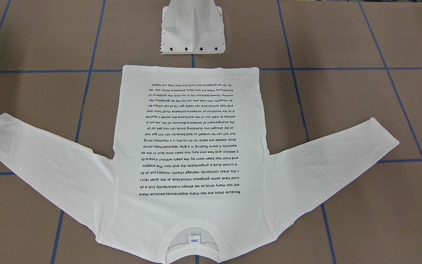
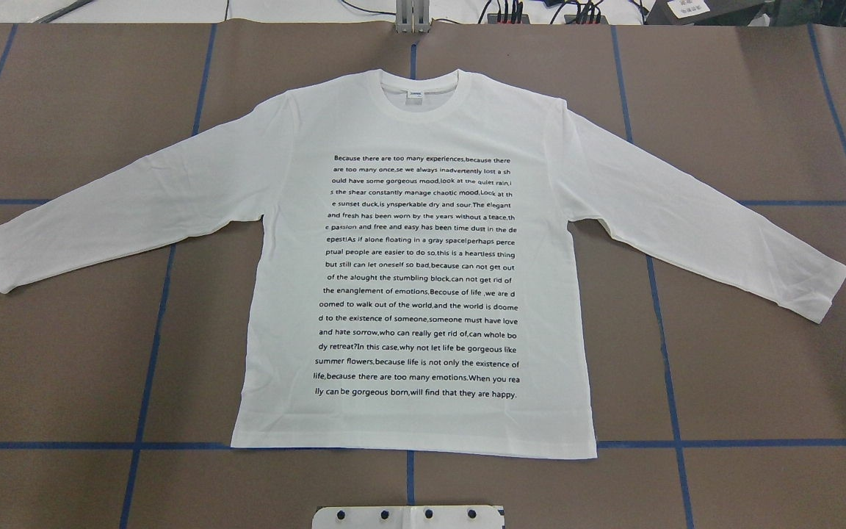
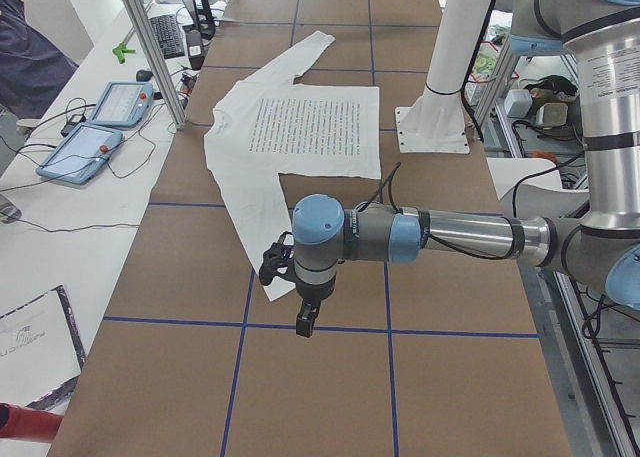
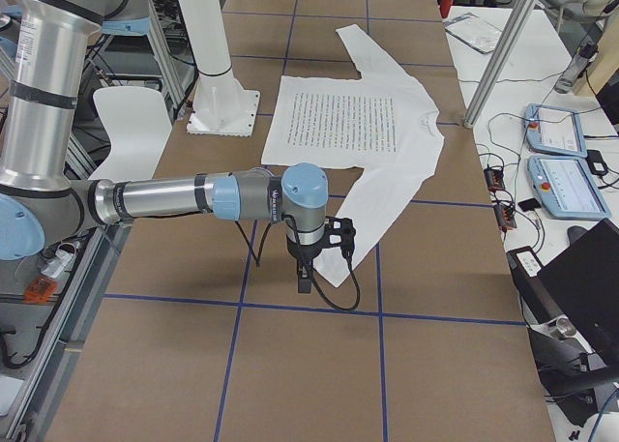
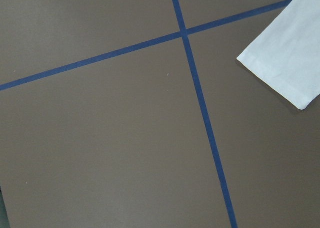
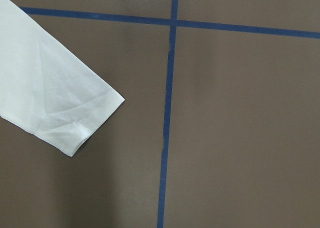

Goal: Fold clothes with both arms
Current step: 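Move the right gripper toward the sleeve cuff nearest it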

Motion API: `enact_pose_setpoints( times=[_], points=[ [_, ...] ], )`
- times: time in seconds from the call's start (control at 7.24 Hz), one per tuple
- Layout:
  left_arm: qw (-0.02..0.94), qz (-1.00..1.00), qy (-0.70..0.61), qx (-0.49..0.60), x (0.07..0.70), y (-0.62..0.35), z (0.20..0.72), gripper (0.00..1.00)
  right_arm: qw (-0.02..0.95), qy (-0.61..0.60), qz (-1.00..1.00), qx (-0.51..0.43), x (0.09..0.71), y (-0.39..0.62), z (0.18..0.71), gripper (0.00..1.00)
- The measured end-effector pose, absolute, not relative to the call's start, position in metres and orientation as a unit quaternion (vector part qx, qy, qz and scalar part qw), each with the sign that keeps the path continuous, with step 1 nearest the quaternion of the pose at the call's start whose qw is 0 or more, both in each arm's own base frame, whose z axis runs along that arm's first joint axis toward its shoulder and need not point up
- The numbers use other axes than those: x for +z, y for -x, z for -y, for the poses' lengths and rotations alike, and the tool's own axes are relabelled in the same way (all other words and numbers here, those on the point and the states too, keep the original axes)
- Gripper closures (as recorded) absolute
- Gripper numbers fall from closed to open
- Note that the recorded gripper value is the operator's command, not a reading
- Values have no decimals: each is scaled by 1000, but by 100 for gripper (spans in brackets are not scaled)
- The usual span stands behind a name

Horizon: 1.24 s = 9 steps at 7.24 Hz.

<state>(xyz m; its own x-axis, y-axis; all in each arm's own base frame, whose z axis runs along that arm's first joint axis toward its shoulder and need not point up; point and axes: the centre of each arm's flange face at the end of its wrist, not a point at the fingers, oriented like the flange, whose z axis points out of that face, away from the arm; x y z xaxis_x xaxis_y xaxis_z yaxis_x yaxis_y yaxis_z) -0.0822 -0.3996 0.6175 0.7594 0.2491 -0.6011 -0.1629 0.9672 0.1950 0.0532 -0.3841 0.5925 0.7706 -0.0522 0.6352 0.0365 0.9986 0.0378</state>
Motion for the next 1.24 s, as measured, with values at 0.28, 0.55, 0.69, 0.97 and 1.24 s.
enact_pose_setpoints(
  times=[0.28,0.55,0.69,0.97,1.24],
  points=[
    [935,-327,-71,116,612,81,401,0,941,-13,338,-25,592,-53,385,0],
    [934,-323,-87,130,596,76,410,0,941,-22,338,-28,585,-52,393,0],
    [932,-322,-94,136,588,73,416,0,940,-23,339,-28,581,-48,400,0],
    [931,-322,-101,138,581,71,422,0,938,-19,347,1,574,-8,420,0],
    [931,-321,-104,139,578,71,423,0,928,-28,369,45,595,50,432,0]
  ],
)
